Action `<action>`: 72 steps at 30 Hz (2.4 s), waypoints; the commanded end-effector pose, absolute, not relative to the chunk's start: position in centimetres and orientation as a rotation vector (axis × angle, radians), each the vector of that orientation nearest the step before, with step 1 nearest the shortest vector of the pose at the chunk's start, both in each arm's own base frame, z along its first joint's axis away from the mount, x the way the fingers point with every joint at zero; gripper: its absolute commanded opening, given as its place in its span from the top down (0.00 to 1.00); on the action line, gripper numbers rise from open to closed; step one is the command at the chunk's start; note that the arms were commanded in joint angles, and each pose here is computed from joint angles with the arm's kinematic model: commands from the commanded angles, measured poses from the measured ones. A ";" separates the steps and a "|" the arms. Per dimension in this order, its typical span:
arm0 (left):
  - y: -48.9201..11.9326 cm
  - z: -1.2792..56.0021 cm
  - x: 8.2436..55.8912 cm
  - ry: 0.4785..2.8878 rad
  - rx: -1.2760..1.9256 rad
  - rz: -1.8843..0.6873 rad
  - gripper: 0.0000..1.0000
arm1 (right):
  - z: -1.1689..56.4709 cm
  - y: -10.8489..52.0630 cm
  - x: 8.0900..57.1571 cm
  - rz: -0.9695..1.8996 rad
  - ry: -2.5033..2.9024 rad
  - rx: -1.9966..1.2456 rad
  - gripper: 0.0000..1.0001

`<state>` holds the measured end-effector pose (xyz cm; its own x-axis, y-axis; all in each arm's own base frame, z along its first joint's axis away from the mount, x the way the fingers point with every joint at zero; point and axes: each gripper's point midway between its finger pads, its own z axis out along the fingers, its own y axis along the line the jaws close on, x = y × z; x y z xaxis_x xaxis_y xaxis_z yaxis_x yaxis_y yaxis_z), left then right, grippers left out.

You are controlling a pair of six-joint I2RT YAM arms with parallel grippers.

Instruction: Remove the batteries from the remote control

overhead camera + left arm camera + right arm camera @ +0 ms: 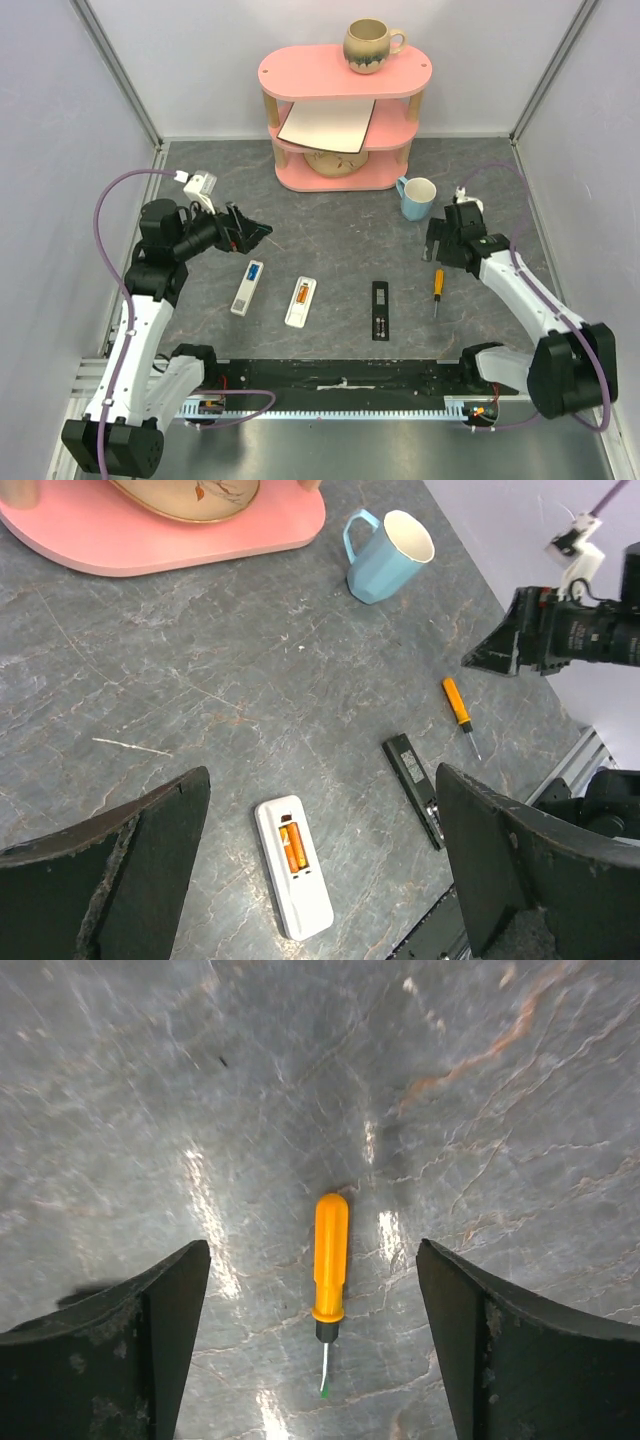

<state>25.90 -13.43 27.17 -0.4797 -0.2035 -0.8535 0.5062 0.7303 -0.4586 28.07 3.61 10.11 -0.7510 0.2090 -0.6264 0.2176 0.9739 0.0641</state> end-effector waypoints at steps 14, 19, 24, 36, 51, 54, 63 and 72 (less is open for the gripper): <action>-13.4 29.5 24.0 1.774 0.295 -0.832 0.01 | 1.2 4.6 24.9 -0.042 2.739 0.229 0.47; -13.3 29.9 23.4 1.758 0.303 -0.824 0.01 | 0.0 4.4 25.0 -0.060 2.792 0.242 0.53; -13.3 30.0 22.9 1.736 0.316 -0.819 0.01 | -1.4 5.1 24.8 -0.022 2.862 0.206 0.68; -14.5 28.0 21.9 1.789 0.351 -0.934 0.01 | 4.2 10.0 27.0 0.378 2.616 0.118 1.00; -25.1 25.2 21.2 1.949 0.468 -1.183 0.01 | 20.8 16.9 25.1 0.825 2.038 0.038 1.00; -28.7 24.8 19.9 1.968 0.535 -1.272 0.02 | 20.7 17.7 24.8 0.839 2.045 0.069 1.00; -38.3 23.1 17.9 1.999 0.689 -1.370 0.02 | 21.7 19.4 24.3 0.907 2.018 0.105 1.00; -41.7 20.6 18.5 2.065 0.695 -1.384 0.17 | 22.7 19.4 23.7 0.951 1.982 0.133 1.00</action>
